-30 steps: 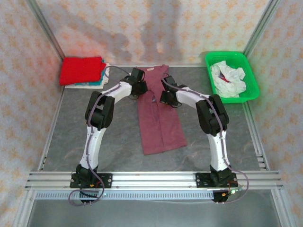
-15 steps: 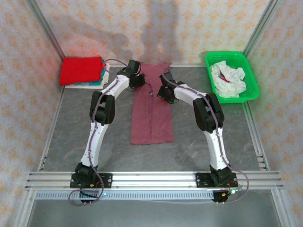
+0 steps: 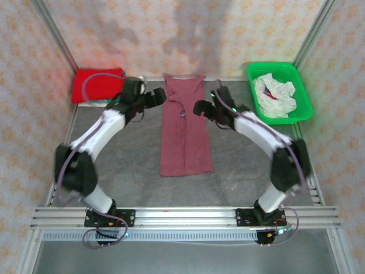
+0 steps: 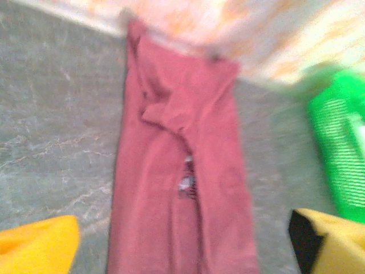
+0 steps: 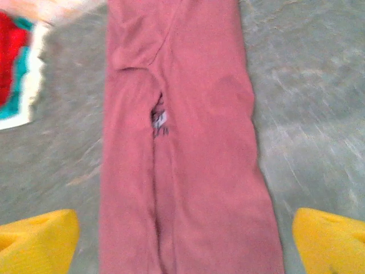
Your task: Fold and stack the t-shirts
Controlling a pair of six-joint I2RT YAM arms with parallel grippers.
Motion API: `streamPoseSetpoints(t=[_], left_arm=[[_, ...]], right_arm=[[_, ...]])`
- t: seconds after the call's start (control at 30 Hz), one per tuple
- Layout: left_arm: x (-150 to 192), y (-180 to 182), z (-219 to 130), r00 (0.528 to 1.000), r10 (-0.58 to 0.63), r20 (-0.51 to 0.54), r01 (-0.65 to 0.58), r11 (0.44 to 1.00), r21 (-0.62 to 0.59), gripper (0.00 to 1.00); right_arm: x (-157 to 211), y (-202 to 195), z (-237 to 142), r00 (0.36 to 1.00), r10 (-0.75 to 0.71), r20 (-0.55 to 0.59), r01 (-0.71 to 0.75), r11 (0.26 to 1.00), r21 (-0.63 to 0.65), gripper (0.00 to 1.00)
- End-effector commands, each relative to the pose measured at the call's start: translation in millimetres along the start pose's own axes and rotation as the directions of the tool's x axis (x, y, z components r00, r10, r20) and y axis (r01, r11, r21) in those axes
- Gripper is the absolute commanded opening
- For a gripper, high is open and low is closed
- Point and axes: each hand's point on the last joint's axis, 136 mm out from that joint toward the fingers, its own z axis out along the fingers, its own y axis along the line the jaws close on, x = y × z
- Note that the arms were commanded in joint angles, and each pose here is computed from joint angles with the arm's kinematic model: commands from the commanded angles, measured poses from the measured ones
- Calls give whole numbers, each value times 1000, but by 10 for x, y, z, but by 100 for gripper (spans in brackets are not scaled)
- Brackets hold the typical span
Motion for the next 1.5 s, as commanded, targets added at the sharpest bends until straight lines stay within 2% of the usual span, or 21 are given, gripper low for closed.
streamPoseSetpoints(t=[0.0, 0.07, 0.1, 0.13, 0.2, 0.37, 0.47, 0.63, 0.87, 1.3, 1.47], left_arm=[[429, 331, -51, 998, -28, -59, 29, 999, 16, 100], [820, 452, -179, 985, -39, -166, 42, 999, 12, 100], [1027, 505, -257, 975, -45, -219, 48, 999, 9, 96], [1221, 566, -337, 963, -67, -260, 70, 998, 3, 86], [1559, 657, -492, 938, -101, -330, 107, 994, -2, 63], [2288, 761, -788, 846, -119, -520, 126, 992, -21, 61], [2580, 728, -843, 809, -98, -580, 115, 993, -8, 61], [2749, 646, -789, 803, -110, -585, 142, 990, 9, 54], [2770, 567, -670, 797, -83, -599, 122, 992, 24, 45], [2895, 429, -518, 778, -66, -625, 116, 992, 40, 43], [3006, 486, -469, 761, -69, -645, 96, 995, 7, 42]], right_arm=[[241, -76, -171, 993, 115, -5, -114, 969, -219, 100], [614, -141, -205, 988, 81, -130, -105, 976, -190, 79], [839, -171, -228, 979, 33, -199, -63, 987, -148, 73], [1025, -225, -248, 970, -1, -245, -25, 995, -101, 70], [1326, -273, -282, 953, -45, -301, 20, 996, -86, 62], [1694, -520, -309, 940, -15, -340, -7, 998, -61, 55], [1822, -672, -278, 933, 3, -361, -10, 1000, -18, 53], [1902, -875, -225, 935, 20, -354, -1, 999, 53, 51], [1886, -883, -153, 945, 29, -324, -16, 999, 43, 51], [1973, -1033, -133, 951, 44, -305, -23, 997, 69, 50], [1958, -1035, -140, 954, 33, -297, -13, 998, 68, 50]])
